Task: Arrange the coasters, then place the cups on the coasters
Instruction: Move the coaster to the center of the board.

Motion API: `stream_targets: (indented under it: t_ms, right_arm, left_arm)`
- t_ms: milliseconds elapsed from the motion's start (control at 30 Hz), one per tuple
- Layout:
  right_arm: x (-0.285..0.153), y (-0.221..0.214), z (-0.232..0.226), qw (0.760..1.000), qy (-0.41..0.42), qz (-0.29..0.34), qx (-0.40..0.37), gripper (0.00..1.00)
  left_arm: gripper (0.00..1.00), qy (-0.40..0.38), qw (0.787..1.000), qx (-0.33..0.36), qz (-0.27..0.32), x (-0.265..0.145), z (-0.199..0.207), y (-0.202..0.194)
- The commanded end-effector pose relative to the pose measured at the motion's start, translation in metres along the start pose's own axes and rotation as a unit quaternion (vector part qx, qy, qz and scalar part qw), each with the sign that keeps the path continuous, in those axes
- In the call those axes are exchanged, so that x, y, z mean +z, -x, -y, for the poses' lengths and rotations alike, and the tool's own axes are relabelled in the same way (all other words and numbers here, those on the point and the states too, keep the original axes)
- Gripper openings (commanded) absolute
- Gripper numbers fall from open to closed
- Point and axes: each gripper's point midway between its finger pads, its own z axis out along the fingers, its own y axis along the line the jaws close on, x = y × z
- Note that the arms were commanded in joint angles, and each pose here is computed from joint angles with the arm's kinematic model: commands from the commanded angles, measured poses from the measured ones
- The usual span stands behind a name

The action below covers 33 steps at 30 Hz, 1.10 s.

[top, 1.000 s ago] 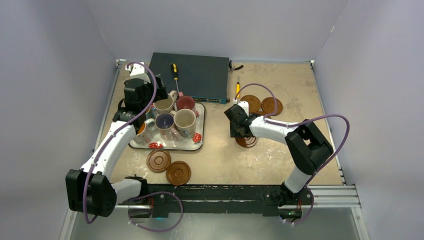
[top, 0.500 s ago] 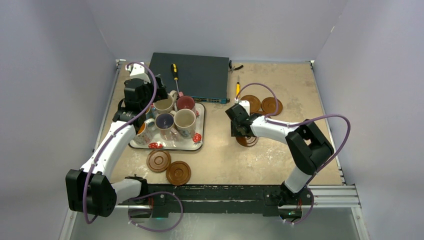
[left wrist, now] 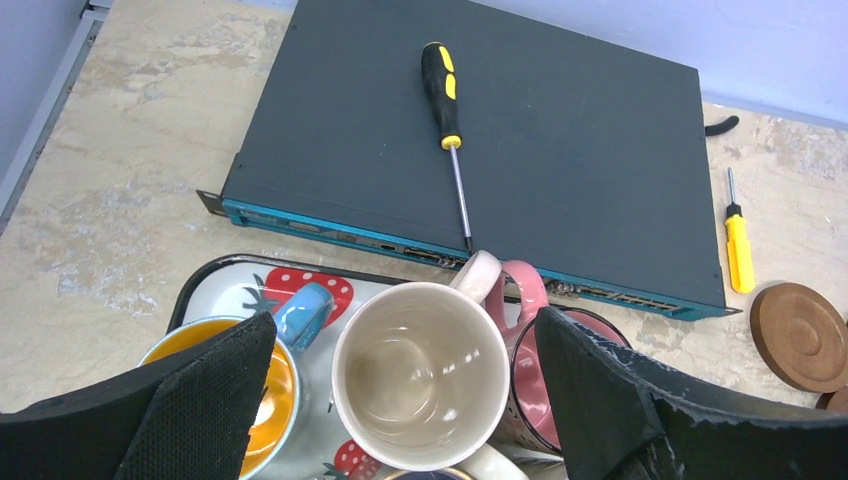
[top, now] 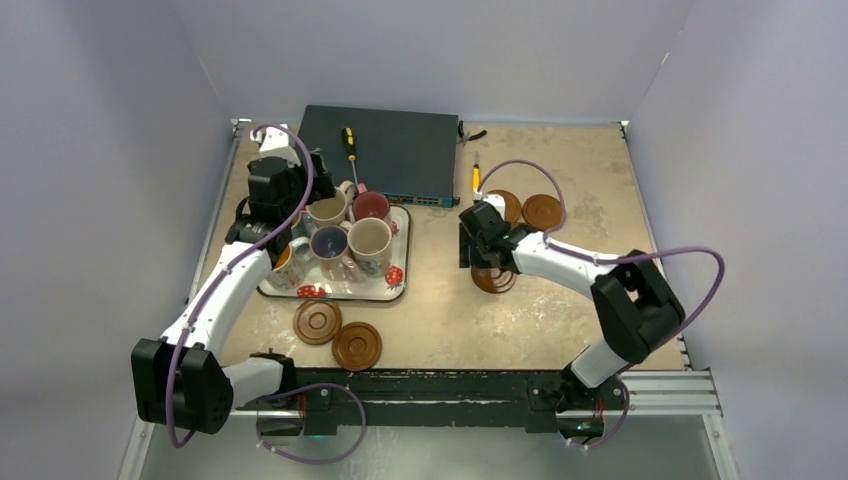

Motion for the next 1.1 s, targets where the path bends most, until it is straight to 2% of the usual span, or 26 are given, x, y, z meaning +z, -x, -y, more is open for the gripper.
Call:
stream_targets:
  t_ms: [0, 167, 300, 500, 800, 1067]
  right_arm:
    - [-0.034, 0.036, -0.018, 0.998, 0.056, 0.041, -0.003, 0.71]
    - [-0.072, 0.058, -0.035, 0.991, 0.103, 0.084, -0.020, 0.78]
    - [-0.097, 0.054, -0.057, 0.983, 0.148, 0.102, -0.023, 0.80]
    - [-0.107, 0.013, -0.108, 0.976, 0.197, 0.083, -0.045, 0.82]
    - [-0.092, -0.047, -0.168, 0.972, 0.200, 0.036, -0.114, 0.83]
    - [-0.104, -0.087, -0.215, 0.963, 0.215, 0.038, -0.157, 0.85]
  left_arm:
    - [0.96, 0.001, 1.000, 0.005, 0.018, -0.002, 0.002, 0.013]
    - [0.96, 0.001, 1.000, 0.004, 0.021, -0.003, 0.002, 0.014]
    - [0.96, -0.002, 1.000, 0.002, 0.022, -0.004, 0.004, 0.015]
    - [0.96, -0.012, 1.000, -0.002, 0.025, -0.006, 0.007, 0.018]
    - [0.96, -0.011, 1.000, -0.002, 0.022, -0.005, 0.007, 0.016]
    - [0.96, -0.001, 1.000, -0.004, 0.024, -0.005, 0.003, 0.016]
